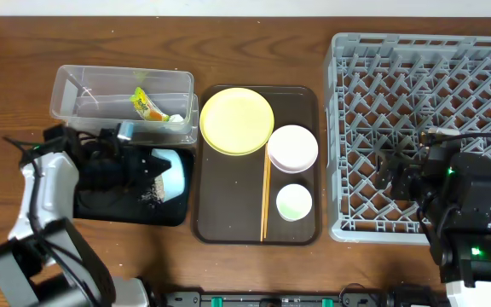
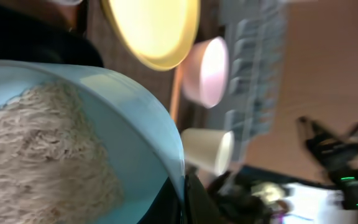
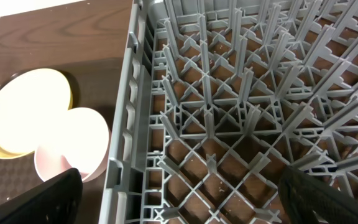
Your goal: Sort waste into correct bins and load items into the dishwasher rack
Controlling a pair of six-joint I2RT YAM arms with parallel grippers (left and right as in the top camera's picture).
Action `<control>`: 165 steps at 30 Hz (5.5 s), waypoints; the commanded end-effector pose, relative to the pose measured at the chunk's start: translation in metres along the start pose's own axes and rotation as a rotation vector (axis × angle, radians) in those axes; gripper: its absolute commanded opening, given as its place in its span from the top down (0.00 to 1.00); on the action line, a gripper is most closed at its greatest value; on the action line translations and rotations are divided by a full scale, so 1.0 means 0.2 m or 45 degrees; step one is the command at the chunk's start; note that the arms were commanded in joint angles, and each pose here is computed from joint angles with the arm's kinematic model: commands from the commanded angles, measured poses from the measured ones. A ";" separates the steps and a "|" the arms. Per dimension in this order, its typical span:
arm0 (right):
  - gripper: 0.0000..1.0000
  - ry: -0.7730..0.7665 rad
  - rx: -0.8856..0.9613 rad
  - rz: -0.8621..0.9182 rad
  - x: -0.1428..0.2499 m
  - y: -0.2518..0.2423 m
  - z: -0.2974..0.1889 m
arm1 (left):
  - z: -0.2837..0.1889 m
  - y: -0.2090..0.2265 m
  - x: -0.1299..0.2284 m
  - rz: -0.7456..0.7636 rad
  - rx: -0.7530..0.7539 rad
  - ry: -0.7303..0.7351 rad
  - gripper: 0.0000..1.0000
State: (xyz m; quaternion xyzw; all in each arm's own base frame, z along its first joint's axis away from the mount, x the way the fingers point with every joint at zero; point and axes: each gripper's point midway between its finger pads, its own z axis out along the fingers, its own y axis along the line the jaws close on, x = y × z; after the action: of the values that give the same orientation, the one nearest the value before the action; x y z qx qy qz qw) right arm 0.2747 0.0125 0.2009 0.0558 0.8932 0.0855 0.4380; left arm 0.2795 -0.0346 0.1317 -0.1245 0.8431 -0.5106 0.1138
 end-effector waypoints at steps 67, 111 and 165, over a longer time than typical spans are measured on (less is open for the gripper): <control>0.01 0.019 -0.019 -0.026 0.01 0.03 -0.02 | -0.10 -0.25 0.08 0.072 0.351 -0.080 0.94; 0.01 0.024 -0.019 -0.025 0.01 0.03 -0.02 | 0.83 -0.42 0.53 0.934 -0.571 0.452 0.31; 0.01 0.005 -1.649 -0.416 0.04 0.91 -0.05 | 0.71 -1.00 0.29 0.295 0.516 0.584 0.94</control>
State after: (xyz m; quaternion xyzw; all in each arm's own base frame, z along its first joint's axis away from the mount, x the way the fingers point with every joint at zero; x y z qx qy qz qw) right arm 0.2869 0.1775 0.2294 -0.3322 0.6975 0.4712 0.4256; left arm 0.2963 -0.2570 0.2326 0.1011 0.7484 -0.6553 0.0134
